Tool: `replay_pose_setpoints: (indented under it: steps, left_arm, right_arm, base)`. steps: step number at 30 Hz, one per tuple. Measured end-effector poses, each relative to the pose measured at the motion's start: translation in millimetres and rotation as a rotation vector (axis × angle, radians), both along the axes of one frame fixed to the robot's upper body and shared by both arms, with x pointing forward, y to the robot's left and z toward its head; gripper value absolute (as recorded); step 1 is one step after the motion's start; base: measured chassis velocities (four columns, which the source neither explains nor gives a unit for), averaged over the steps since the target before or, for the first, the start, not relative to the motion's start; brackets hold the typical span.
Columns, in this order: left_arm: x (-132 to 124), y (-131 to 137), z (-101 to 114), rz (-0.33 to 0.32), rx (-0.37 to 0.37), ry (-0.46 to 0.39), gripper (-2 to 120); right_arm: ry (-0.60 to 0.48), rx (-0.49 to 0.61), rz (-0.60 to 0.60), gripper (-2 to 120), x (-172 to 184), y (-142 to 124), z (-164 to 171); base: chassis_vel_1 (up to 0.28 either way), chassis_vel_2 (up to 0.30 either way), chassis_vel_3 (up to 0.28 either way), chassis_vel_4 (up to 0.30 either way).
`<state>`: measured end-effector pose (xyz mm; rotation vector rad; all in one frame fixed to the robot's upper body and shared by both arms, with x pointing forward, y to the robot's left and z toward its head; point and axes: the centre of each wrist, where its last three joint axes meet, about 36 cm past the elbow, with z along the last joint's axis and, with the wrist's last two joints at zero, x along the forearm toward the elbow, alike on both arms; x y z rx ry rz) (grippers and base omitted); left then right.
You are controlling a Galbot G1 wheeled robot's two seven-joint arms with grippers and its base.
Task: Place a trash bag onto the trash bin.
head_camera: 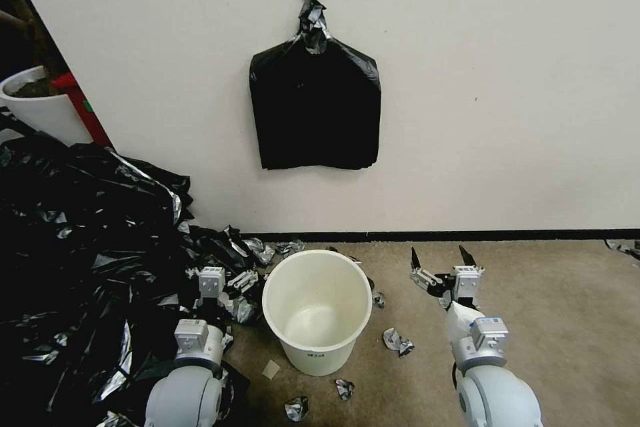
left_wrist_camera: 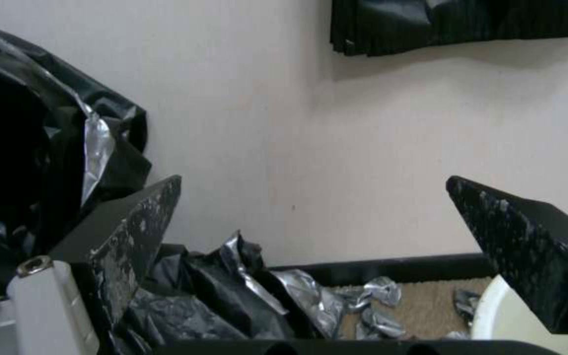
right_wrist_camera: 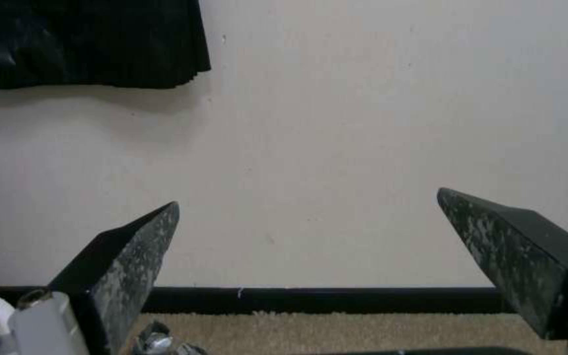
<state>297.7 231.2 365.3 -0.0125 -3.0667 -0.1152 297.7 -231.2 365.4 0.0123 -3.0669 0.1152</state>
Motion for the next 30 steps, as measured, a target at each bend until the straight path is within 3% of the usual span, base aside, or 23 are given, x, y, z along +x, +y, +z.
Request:
replay_pose_setpoints:
  steps: [23,26,30]
  left_arm:
    - [-0.1,0.1,0.1,0.000,-0.001,0.000,100]
    - [-3.4,1.1,2.6,0.002,-0.029,-0.005,100]
    - [-14.7,4.0,11.4,0.009,-0.127,-0.030,100]
  right_arm:
    - [-0.001,0.000,-0.002,100,-0.6,0.3,0.1]
    - [-0.047,0.027,-0.037,100,-14.3,11.9,9.5]
    - [-0.138,0.090,-0.109,100,-44.4,33.1,28.2]
  base:
    - [0.000,0.000,0.000,0.000]
    - [0.000,0.000,0.000,0.000]
    - [0.000,0.000,0.000,0.000]
